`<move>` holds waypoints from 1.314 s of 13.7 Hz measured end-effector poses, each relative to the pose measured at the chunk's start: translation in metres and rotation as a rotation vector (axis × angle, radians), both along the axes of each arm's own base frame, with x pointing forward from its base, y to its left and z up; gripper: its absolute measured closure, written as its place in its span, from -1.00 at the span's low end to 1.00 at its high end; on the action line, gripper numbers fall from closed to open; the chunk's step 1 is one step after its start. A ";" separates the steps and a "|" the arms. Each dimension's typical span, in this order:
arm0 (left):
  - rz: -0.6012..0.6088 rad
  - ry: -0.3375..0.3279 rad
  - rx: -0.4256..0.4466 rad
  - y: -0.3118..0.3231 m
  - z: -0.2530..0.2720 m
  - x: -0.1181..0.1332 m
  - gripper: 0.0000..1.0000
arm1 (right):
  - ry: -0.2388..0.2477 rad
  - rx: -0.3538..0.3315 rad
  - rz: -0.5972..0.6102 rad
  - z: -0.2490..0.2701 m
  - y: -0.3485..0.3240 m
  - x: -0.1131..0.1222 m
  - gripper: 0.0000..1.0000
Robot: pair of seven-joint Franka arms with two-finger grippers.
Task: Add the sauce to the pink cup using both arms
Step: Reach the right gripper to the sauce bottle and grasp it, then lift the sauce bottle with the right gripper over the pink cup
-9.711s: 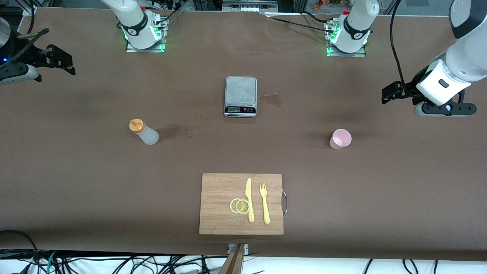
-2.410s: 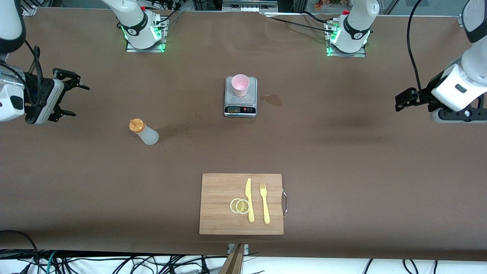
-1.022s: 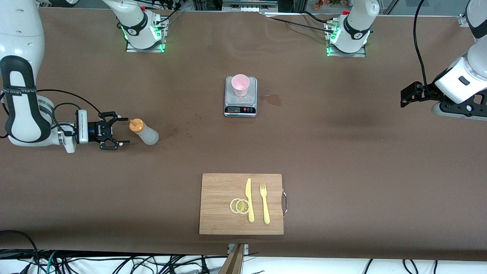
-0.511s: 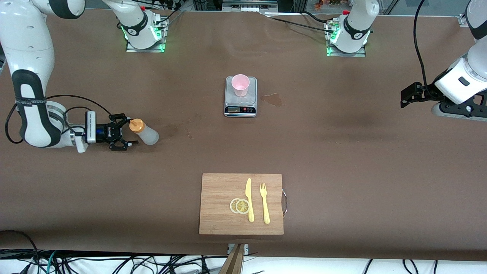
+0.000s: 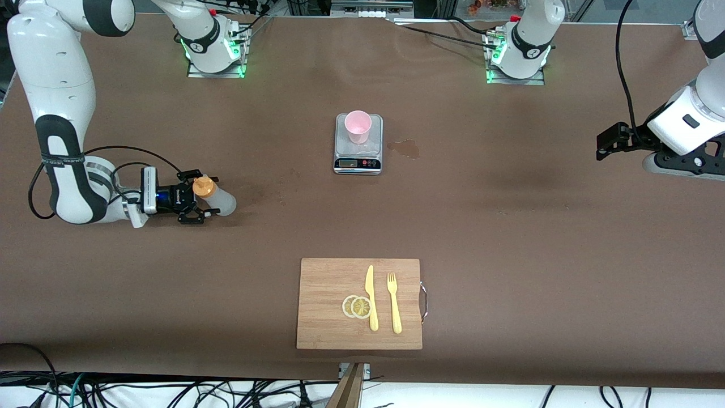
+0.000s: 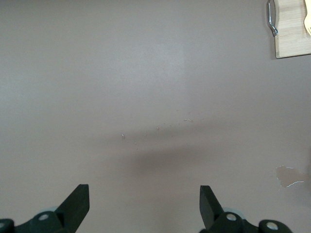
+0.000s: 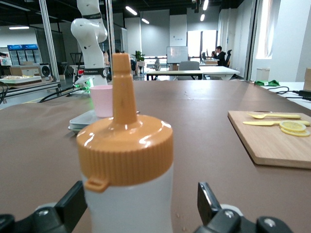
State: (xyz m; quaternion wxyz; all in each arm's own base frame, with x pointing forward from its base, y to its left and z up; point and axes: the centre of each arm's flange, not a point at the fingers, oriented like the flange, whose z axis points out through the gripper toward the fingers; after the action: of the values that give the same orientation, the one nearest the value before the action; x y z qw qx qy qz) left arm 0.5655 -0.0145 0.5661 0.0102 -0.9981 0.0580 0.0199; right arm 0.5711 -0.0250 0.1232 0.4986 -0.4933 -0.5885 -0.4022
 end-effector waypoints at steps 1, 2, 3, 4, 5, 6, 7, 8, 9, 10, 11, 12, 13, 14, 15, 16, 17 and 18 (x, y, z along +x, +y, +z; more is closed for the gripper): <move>0.001 0.000 0.000 0.000 0.000 0.000 -1.00 | 0.001 0.012 0.000 -0.002 0.004 0.000 -1.00; 0.001 0.000 0.000 0.000 0.000 0.000 -1.00 | 0.003 0.023 0.001 -0.005 0.007 -0.002 -1.00; 0.001 0.000 0.000 0.000 0.000 0.000 -1.00 | 0.005 0.044 -0.005 -0.009 0.009 -0.003 -1.00; 0.000 0.000 0.000 0.000 0.000 0.000 -1.00 | 0.000 0.070 -0.016 -0.014 0.012 -0.005 -1.00; 0.000 0.000 0.000 0.000 0.000 0.000 -1.00 | -0.007 0.093 -0.026 -0.020 0.015 -0.006 -1.00; 0.000 0.000 0.000 0.000 0.000 0.000 -1.00 | -0.010 0.107 -0.032 -0.025 0.018 -0.007 -1.00; 0.000 0.000 0.000 0.000 0.000 0.000 -1.00 | -0.010 0.113 -0.035 -0.028 0.021 -0.008 -1.00; -0.001 0.000 0.000 0.000 0.000 0.000 -1.00 | -0.008 0.116 -0.034 -0.029 0.023 -0.008 -1.00; -0.002 0.000 0.000 0.000 0.000 0.000 -1.00 | -0.007 0.123 -0.027 -0.027 0.025 -0.008 -1.00; -0.005 0.000 0.000 0.000 0.000 0.000 -1.00 | -0.006 0.130 -0.020 -0.027 0.028 -0.008 -0.88; -0.008 0.000 0.000 -0.001 0.000 0.000 -1.00 | -0.006 0.132 -0.015 -0.026 0.031 -0.008 -0.88; -0.010 0.000 0.000 -0.001 0.000 0.000 -1.00 | -0.006 0.133 -0.011 -0.026 0.034 -0.007 -0.67; -0.011 0.000 0.000 -0.001 0.000 0.000 -1.00 | -0.003 0.133 -0.008 -0.025 0.036 -0.007 -0.39; -0.011 0.000 0.000 -0.001 0.000 0.000 -1.00 | -0.002 0.136 -0.005 -0.023 0.037 -0.006 -0.18; -0.012 0.000 0.000 -0.001 0.000 0.000 -1.00 | -0.004 0.137 -0.001 -0.020 0.038 -0.004 0.03; -0.012 0.000 0.000 -0.001 0.000 0.000 -1.00 | -0.010 0.139 0.006 -0.016 0.040 -0.002 0.17; -0.012 0.000 0.000 -0.001 0.000 0.000 -1.00 | -0.017 0.137 0.018 -0.010 0.045 0.001 0.26; -0.012 0.000 0.000 -0.001 0.000 0.000 -1.00 | -0.018 0.127 0.036 -0.002 0.052 0.004 0.34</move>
State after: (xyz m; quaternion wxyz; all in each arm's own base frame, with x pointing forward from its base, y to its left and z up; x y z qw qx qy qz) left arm 0.5655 -0.0158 0.5661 0.0101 -0.9977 0.0638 0.0200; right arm 0.5754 0.0269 0.1213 0.5306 -0.4462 -0.5752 -0.4342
